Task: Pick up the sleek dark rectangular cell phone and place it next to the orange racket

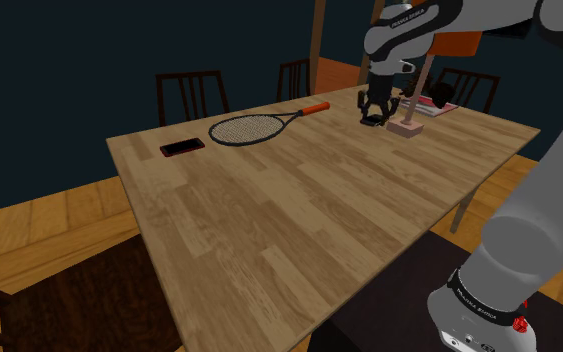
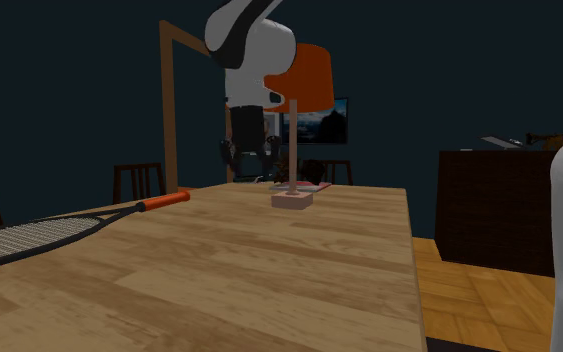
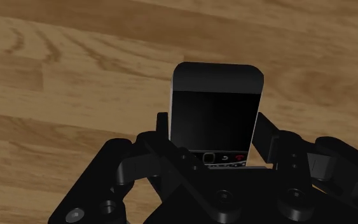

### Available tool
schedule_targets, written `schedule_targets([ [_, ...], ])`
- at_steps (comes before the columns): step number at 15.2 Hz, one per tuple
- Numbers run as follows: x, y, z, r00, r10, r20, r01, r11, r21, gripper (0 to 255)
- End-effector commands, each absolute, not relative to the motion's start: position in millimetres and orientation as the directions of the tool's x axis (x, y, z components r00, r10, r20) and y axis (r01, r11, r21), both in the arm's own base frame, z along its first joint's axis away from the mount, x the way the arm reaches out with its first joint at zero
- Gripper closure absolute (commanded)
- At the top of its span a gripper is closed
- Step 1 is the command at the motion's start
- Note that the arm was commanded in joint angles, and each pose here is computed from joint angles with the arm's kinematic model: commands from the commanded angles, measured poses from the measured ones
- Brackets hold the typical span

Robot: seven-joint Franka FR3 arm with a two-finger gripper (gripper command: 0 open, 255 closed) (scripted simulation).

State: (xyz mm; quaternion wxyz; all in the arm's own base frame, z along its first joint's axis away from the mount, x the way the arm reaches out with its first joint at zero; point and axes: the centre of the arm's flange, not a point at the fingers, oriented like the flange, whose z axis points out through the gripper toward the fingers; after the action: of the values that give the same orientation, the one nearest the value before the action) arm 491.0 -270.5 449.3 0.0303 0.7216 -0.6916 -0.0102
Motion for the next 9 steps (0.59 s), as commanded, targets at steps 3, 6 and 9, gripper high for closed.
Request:
schedule_targets([
  [3, 535.0, -240.8, 448.8, 0.042, -0.999, 0.027, -0.998, -0.041, 0.058, 255],
  [6, 568.2, -219.1, 448.8, 0.042, -0.999, 0.027, -0.998, -0.041, 0.058, 255],
  [9, 583.7, -208.9, 438.3, 0.042, -0.999, 0.027, -0.998, -0.041, 0.058, 255],
])
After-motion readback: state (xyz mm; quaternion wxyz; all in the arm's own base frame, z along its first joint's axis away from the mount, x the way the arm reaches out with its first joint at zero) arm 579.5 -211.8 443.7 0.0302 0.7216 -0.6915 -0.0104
